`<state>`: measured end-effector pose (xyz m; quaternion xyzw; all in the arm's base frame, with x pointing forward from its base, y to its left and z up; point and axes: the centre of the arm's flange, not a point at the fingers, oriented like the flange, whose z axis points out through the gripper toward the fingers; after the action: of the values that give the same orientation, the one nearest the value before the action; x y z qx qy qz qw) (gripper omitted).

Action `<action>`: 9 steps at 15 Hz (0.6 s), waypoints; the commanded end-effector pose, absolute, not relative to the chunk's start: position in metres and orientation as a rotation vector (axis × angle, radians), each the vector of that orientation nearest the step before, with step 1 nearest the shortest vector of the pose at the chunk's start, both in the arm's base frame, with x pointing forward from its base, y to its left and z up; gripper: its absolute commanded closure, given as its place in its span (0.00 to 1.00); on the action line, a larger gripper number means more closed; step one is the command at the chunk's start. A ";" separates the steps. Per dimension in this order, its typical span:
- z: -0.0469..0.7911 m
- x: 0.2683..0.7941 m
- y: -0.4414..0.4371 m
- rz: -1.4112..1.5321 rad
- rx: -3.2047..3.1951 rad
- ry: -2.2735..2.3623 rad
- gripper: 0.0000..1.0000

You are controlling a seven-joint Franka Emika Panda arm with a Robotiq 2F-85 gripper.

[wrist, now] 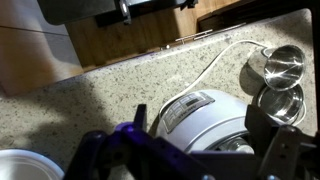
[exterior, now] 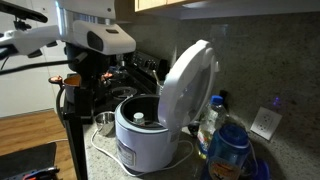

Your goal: Close the lid on the rice cooker

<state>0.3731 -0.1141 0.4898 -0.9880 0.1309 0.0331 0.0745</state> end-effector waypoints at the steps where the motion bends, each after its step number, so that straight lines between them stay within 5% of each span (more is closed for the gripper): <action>1: 0.515 0.396 -0.129 0.080 -3.001 0.380 0.00; 9: 0.570 0.461 -0.174 -0.086 -3.172 0.137 0.00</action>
<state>0.4255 -0.1513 0.5526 -0.9964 0.0825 -0.0181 0.0021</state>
